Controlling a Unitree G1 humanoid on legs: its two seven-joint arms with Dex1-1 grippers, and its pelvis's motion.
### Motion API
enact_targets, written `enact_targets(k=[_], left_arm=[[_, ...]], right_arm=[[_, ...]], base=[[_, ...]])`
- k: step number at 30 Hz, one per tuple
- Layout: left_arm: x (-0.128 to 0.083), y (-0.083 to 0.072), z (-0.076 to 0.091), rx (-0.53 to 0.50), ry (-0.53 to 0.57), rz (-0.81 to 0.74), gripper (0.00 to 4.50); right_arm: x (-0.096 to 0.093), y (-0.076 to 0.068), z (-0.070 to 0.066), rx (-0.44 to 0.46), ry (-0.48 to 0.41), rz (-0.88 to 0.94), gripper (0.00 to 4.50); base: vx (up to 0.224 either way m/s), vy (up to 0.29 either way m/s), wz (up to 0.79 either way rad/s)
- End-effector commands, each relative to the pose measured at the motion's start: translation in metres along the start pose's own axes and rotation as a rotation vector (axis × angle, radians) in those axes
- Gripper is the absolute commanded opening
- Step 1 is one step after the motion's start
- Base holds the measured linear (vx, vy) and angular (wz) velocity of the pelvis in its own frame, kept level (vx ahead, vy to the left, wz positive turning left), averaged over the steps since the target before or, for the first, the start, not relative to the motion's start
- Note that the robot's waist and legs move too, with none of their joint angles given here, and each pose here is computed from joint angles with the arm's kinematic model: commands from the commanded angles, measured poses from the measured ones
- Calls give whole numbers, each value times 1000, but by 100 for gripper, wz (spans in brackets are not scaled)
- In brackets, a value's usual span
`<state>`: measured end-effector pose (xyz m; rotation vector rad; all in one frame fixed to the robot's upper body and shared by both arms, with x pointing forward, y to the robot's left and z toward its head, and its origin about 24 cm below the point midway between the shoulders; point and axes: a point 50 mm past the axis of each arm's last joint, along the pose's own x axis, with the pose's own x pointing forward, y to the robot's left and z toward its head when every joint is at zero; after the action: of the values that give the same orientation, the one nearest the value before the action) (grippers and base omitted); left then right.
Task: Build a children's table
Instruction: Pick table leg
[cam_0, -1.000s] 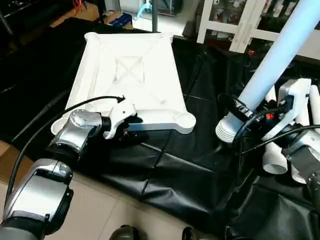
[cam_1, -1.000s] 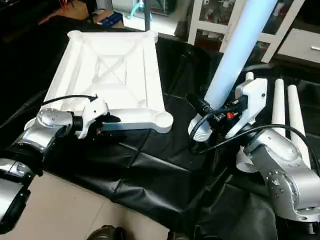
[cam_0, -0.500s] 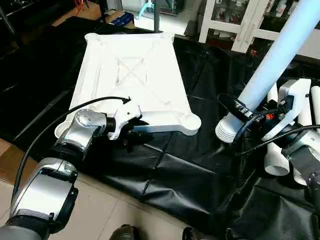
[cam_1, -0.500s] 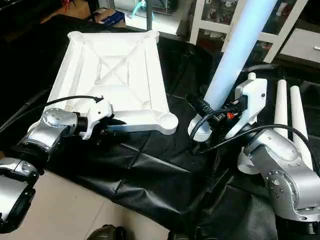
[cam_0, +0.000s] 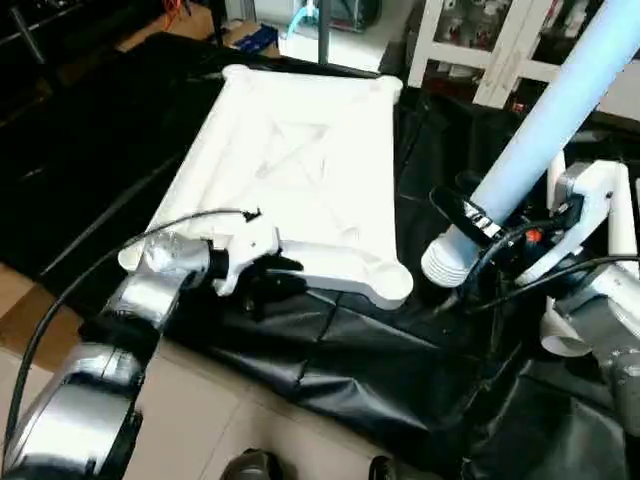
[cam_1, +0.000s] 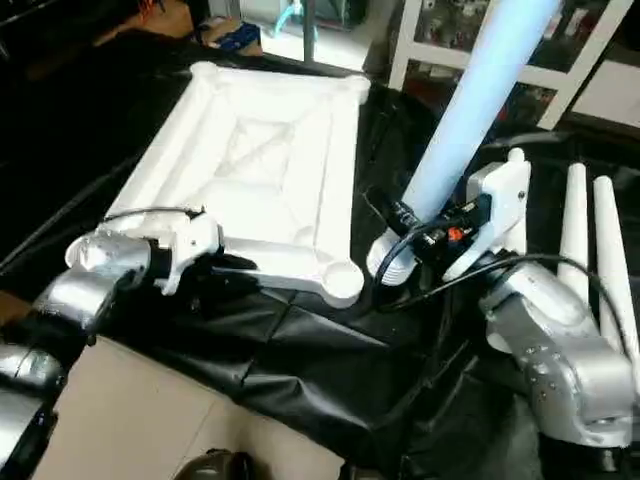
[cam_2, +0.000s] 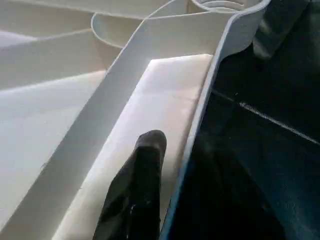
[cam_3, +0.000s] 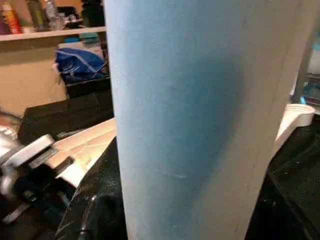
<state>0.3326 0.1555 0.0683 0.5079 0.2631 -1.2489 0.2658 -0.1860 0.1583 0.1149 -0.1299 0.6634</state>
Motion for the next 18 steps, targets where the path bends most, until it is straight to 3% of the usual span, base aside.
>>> enact_targets(k=[1, 6, 8, 11, 18], left_arm=[[9, -21, -16, -23, 63, -40, 81], [7, -31, -20, -3, 102, -13, 78], [7, -36, -16, -17, 78, 18, 77], [7, -41, -10, -40, 40, 37, 77], [3, -54, -3, -62, 10, 52, 77]], right_arm=[[5, -4, 2, -11, -23, -22, 183], [13, -7, -2, 113, -17, -13, 183], [19, -12, -6, 245, -14, -20, 183], [22, -15, -8, 341, -5, 8, 183], [23, -23, -2, 451, 6, 53, 183]], base=[[0, 0, 0], [0, 0, 0], [0, 0, 0], [0, 0, 0], [0, 0, 0]])
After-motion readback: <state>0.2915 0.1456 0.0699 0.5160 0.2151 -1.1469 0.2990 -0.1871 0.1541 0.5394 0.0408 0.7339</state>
